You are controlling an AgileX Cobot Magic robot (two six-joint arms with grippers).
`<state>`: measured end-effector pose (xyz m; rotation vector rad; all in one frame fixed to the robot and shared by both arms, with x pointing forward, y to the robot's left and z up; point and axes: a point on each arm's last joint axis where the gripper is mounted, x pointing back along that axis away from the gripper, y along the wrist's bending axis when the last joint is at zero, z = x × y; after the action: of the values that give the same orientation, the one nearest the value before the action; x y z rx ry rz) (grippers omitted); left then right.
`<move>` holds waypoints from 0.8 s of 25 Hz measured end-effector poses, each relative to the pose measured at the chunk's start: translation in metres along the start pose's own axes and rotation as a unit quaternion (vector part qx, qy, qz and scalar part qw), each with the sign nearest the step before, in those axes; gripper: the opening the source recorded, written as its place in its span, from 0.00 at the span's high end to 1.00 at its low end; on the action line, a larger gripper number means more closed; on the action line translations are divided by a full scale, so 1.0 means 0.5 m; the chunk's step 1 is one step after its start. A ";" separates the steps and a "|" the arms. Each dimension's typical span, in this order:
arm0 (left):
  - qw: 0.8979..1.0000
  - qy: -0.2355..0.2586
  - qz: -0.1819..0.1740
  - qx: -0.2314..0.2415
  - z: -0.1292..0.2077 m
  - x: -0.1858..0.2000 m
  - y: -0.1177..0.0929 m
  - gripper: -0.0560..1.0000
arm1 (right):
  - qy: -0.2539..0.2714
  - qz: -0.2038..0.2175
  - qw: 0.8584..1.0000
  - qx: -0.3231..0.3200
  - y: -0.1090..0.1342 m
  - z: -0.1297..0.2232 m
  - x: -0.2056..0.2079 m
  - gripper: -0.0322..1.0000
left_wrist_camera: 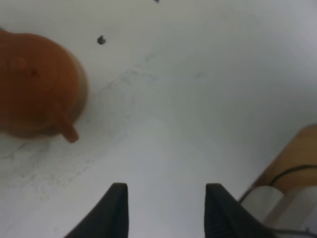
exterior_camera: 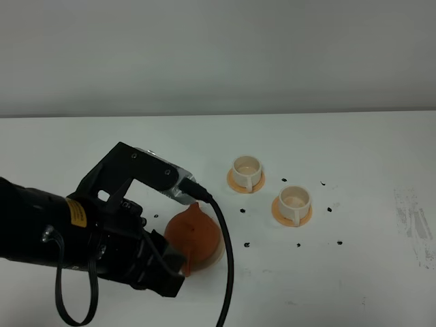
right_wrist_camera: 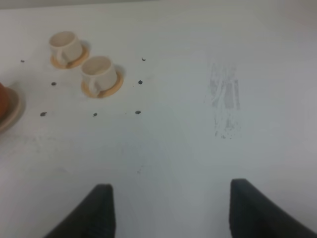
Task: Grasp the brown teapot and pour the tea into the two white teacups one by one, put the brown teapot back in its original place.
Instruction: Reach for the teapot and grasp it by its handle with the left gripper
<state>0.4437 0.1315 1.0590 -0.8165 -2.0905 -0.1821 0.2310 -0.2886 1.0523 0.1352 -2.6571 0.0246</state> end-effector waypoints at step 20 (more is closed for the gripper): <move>0.977 0.046 -0.071 0.194 0.049 -0.021 0.010 0.64 | 0.000 0.000 1.000 -0.001 0.000 0.000 0.000 0.46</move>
<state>0.4345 0.1404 1.0351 -0.4177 -2.0087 0.1095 0.2310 -0.2886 1.0523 0.1344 -2.6571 0.0230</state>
